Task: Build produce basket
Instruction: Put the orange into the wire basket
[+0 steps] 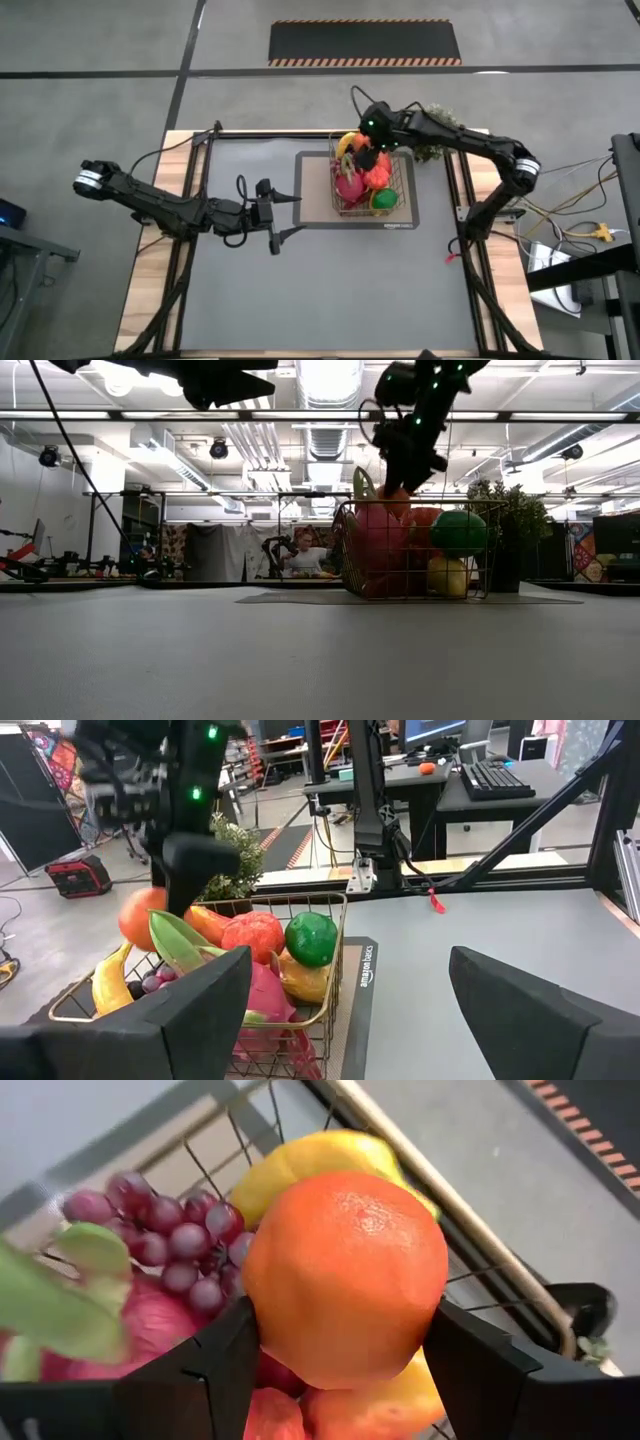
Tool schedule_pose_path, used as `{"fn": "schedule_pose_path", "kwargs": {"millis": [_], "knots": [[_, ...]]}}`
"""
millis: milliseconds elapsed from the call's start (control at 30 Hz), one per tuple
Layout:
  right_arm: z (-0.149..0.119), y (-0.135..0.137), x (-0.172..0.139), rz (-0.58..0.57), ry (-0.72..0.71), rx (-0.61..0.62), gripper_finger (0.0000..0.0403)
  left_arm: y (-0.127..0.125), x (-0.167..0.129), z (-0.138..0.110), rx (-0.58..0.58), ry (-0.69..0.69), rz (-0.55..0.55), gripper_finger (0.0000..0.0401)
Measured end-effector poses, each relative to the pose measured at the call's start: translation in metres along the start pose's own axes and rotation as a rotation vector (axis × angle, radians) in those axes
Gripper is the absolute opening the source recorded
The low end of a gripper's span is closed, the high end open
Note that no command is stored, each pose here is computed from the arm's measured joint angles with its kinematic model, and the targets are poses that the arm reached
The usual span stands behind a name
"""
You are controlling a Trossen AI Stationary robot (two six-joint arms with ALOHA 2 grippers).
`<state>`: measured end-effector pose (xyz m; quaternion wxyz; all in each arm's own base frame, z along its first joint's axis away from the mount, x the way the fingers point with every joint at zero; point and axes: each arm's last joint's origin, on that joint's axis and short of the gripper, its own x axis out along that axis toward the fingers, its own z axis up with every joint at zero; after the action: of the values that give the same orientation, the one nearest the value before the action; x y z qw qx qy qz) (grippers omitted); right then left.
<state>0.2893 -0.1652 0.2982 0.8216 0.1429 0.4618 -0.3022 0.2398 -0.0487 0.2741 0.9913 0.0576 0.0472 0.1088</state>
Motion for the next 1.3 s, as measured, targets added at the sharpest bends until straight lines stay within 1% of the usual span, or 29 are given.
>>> {"fn": "schedule_pose_path", "kwargs": {"millis": [133, 267, 400, 667, 800, 933, 1133, 1200, 1300], "knots": [[0.002, 0.002, 0.016, -0.006, 0.04, -0.016, 0.0239, 0.0, 0.0, 0.0, -0.001, 0.0, 0.0, 0.032], [0.003, 0.003, 0.025, -0.011, 0.058, -0.026, 0.0248, 0.0, 0.0, 0.0, -0.001, 0.0, 0.0, 0.032], [0.004, 0.003, 0.025, -0.011, 0.059, -0.026, 0.026, 0.0, 0.0, 0.0, -0.001, 0.001, 0.0, 0.032], [0.004, 0.002, 0.022, -0.04, 0.047, -0.013, 0.0317, 0.0, 0.0, 0.0, -0.002, 0.001, 0.0, 0.032], [0.004, 0.001, 0.022, -0.062, 0.048, -0.011, 0.0329, 0.0, 0.0, 0.0, -0.023, 0.002, 0.0, 0.032], [0.003, 0.0, 0.016, -0.063, 0.049, 0.0, 0.0329, 0.0, 0.0, 0.0, -0.023, 0.004, -0.001, 0.032], [0.009, -0.002, -0.007, -0.058, 0.009, 0.005, 0.0325, 0.0, 0.0, -0.001, -0.023, 0.005, -0.001, 0.032], [0.01, -0.002, -0.012, -0.057, -0.005, 0.006, 0.0314, 0.0, 0.0, -0.001, -0.023, 0.005, -0.001, 0.032], [0.011, -0.002, -0.013, -0.056, -0.016, 0.001, 0.0279, 0.0, 0.0, -0.001, -0.023, 0.005, -0.001, 0.032]]}}
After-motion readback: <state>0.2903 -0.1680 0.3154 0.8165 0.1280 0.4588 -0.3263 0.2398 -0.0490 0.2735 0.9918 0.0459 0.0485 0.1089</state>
